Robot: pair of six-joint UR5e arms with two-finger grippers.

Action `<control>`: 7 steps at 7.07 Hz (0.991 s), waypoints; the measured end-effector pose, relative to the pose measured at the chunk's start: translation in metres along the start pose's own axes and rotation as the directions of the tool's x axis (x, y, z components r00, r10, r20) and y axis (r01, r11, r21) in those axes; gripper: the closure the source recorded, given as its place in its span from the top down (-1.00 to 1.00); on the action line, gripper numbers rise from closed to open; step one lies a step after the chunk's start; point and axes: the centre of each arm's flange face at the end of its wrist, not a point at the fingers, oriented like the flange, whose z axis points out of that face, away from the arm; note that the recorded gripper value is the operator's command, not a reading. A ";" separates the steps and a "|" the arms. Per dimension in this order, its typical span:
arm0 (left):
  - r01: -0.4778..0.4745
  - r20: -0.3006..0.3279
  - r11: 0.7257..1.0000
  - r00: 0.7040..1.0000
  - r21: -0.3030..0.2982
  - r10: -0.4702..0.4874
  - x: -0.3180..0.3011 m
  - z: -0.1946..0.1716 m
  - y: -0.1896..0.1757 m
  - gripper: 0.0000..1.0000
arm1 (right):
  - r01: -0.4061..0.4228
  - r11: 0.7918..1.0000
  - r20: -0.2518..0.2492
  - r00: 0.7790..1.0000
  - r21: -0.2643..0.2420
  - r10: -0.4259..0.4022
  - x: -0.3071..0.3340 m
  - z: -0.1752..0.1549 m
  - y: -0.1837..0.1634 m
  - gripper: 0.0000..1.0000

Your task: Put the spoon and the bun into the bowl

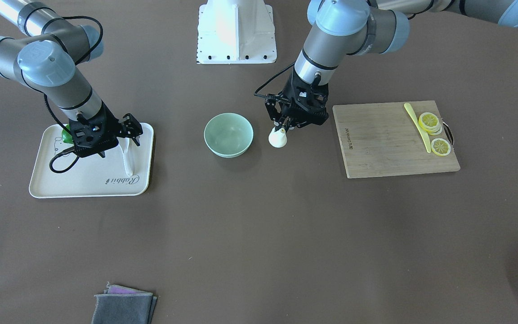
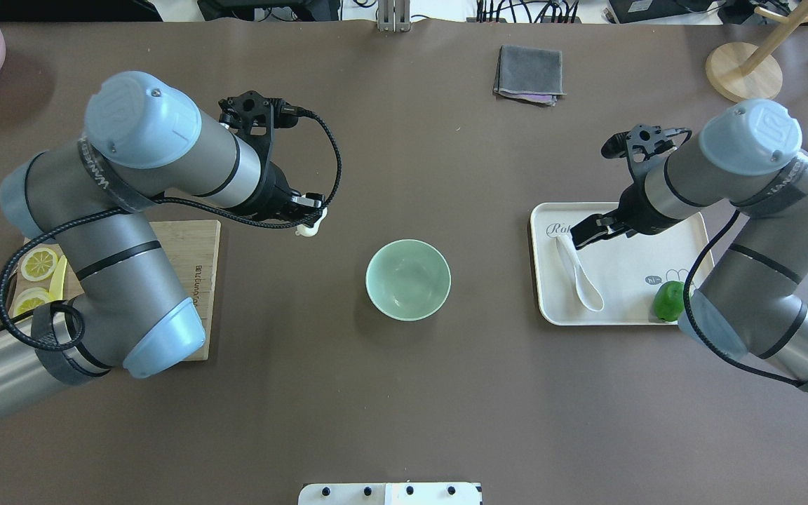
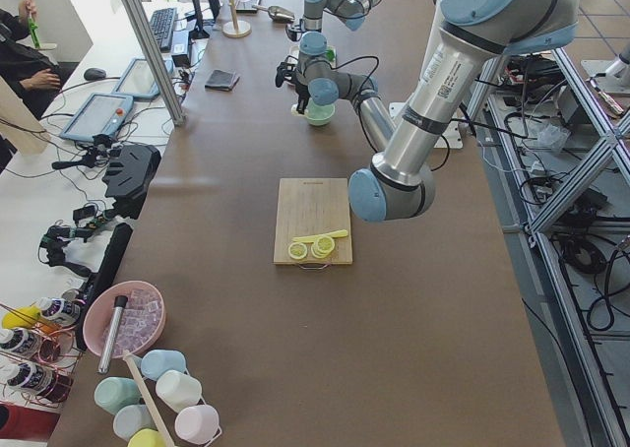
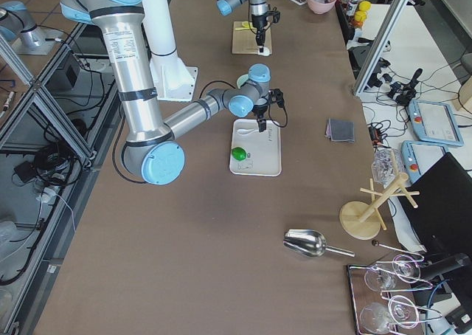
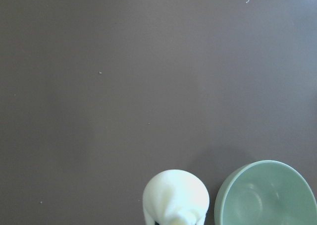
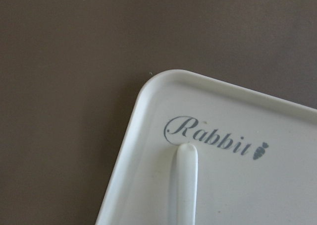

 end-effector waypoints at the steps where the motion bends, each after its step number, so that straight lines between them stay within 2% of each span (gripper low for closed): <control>1: 0.003 -0.001 1.000 1.000 -0.001 -0.003 0.003 0.002 0.001 -1.00 | 0.009 1.000 -0.026 1.000 0.005 -0.008 -0.004 0.010 0.003 0.90; 2: 0.005 0.000 1.000 1.000 -0.003 -0.005 0.004 0.003 0.001 -1.00 | 0.006 1.000 -0.049 0.999 -0.002 -0.006 0.000 0.020 0.005 0.81; 4: 0.007 0.002 1.000 1.000 -0.003 -0.007 0.004 0.004 0.001 -1.00 | 0.003 1.000 -0.068 0.998 -0.015 -0.004 0.004 0.032 0.005 0.13; 6: 0.007 0.004 1.000 1.000 -0.002 -0.007 0.003 0.004 0.001 -1.00 | 0.000 1.000 -0.071 0.998 -0.022 -0.002 0.002 0.036 0.007 -0.99; 7: 0.007 0.005 1.000 1.000 -0.003 -0.007 0.002 0.004 0.001 -1.00 | -0.007 1.000 -0.071 0.997 -0.023 0.006 0.001 0.036 0.008 -1.00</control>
